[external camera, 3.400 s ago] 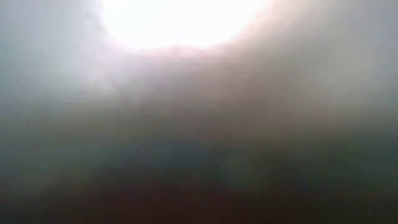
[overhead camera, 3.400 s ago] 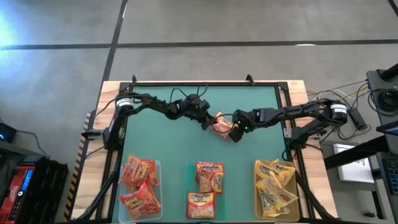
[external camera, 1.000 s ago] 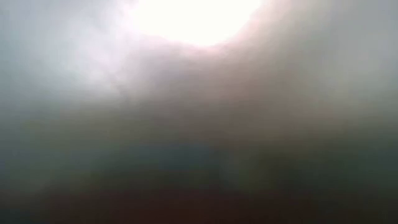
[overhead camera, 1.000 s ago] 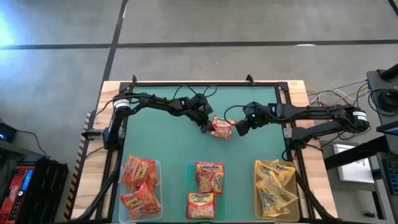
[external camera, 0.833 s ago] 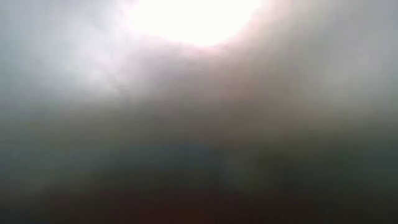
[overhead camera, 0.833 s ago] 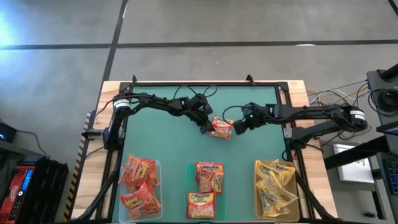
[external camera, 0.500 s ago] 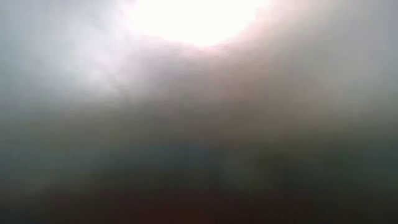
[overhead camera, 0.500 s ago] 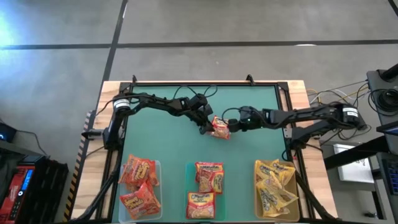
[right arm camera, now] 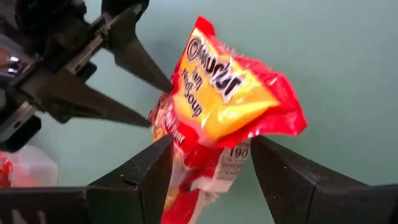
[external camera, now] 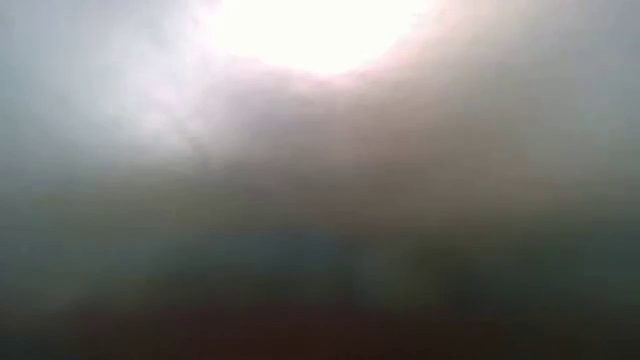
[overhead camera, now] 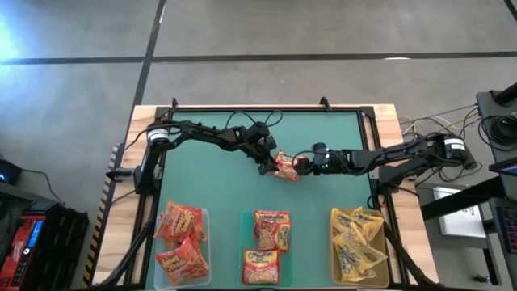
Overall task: Sort Maruchan noodles
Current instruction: Put the red noodle pack into the green bin
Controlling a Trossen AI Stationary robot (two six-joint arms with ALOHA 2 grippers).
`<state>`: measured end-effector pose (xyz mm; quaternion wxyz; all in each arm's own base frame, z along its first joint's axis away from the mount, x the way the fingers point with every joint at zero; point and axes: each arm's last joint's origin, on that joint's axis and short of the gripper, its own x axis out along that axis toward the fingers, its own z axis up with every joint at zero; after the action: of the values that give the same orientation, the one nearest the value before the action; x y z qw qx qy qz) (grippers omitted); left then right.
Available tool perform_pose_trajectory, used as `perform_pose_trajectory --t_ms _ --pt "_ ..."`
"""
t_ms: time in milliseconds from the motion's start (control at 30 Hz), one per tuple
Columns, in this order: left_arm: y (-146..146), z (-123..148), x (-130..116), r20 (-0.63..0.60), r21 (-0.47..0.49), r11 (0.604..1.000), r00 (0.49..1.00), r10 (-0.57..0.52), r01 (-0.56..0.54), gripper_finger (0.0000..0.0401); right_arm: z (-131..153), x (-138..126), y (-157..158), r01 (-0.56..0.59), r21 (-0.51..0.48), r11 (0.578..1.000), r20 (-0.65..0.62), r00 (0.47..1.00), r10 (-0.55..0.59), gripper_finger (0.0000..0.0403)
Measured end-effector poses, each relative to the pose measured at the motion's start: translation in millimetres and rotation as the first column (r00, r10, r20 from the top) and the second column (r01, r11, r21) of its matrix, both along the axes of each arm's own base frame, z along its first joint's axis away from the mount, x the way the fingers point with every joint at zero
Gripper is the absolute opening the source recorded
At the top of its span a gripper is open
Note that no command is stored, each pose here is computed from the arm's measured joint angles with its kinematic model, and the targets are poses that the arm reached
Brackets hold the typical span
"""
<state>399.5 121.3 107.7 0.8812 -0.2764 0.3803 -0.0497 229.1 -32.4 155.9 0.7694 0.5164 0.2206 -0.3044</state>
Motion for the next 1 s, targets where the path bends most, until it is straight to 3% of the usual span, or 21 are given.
perform_pose_trajectory --t_ms 333,733,1000 --pt "0.2 0.0 0.0 0.0 0.001 1.0 1.0 0.001 -0.001 0.0168 -2.3 2.9 8.1 0.029 -0.029 0.999 0.004 1.0 -0.028 0.0206" --pt "0.3 0.0 0.0 0.002 0.006 1.0 1.0 -0.001 0.001 0.0168 -28.1 23.7 11.9 0.047 -0.022 0.999 0.045 0.998 -0.046 0.0206" --pt "0.2 0.0 0.0 0.002 0.007 1.0 1.0 -0.003 0.002 0.0168 -26.1 23.4 11.7 0.027 -0.057 0.998 0.041 0.999 -0.025 0.0206"
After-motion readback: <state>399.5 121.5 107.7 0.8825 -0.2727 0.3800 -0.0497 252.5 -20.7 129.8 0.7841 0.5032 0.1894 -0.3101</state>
